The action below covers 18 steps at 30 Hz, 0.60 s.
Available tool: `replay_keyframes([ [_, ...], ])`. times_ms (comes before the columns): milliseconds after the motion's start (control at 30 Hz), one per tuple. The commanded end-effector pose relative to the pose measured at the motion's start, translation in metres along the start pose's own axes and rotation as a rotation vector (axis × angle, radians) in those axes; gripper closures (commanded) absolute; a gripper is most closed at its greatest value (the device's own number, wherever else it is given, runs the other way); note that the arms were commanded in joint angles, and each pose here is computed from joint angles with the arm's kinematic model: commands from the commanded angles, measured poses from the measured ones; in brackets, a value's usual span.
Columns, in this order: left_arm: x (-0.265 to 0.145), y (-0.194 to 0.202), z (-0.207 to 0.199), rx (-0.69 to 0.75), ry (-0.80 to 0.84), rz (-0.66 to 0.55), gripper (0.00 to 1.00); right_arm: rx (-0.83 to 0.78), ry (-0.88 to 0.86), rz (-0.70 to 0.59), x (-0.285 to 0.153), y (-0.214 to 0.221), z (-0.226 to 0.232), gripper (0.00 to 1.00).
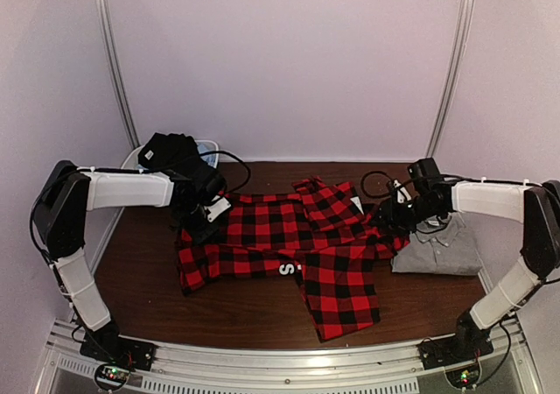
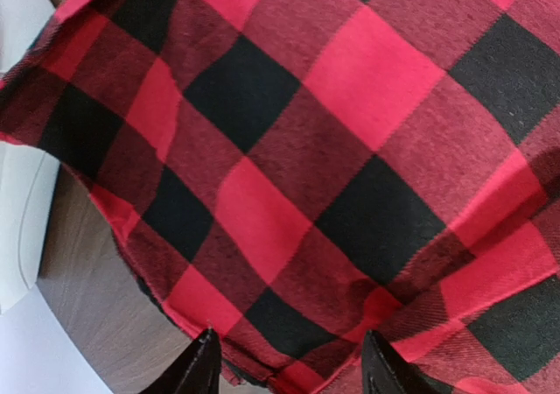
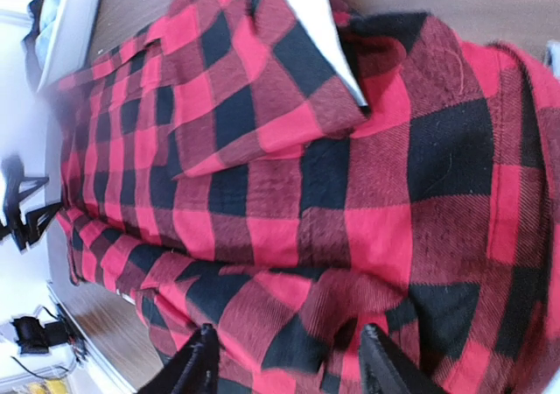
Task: Fold and stack the long sleeve shirts
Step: Fold the flattened shirt at the center of the board, then pick up the sleeve from the center of the board.
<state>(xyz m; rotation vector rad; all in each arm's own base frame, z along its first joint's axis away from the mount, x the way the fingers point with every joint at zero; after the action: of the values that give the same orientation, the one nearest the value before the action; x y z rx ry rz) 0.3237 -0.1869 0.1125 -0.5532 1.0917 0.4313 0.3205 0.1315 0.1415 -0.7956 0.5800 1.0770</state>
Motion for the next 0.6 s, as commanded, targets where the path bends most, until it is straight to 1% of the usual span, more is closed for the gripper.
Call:
replay_keyframes([
  [0,-0.014,-0.017,0.021,-0.092,-0.092,-0.082,0.41,-0.063,0.053,-0.020,-0.020,0.026,0.006,0.39],
  [167,-0.042,-0.036,0.029,-0.166,-0.072,-0.245,0.28,-0.074,0.061,0.018,-0.021,0.077,0.004,0.31],
  [267,-0.062,-0.046,0.032,-0.189,-0.044,-0.359,0.23,-0.072,0.070,0.055,-0.016,0.107,-0.003,0.29],
  [367,-0.079,-0.051,0.032,-0.242,-0.009,-0.453,0.12,-0.073,0.069,0.103,-0.010,0.134,-0.006,0.28],
  [433,-0.087,-0.052,0.032,-0.256,0.010,-0.500,0.07,-0.065,0.076,0.128,-0.008,0.151,-0.008,0.28],
  [567,-0.094,-0.052,0.030,-0.275,0.031,-0.539,0.03,-0.050,0.088,0.157,-0.007,0.174,-0.015,0.29],
])
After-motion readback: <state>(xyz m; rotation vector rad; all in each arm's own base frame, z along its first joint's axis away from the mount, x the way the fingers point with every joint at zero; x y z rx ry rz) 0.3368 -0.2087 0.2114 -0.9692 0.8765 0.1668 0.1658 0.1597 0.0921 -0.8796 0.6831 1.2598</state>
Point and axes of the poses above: each gripper's point midway between its finger pads, its own x axis out along the fingers, its own z axis along the line the jaws close on, y = z × x, the point moved 6 cm from there along -x, back along the fingers, and after that the axes turned 6 degrees about x, right-handed, at the moved point
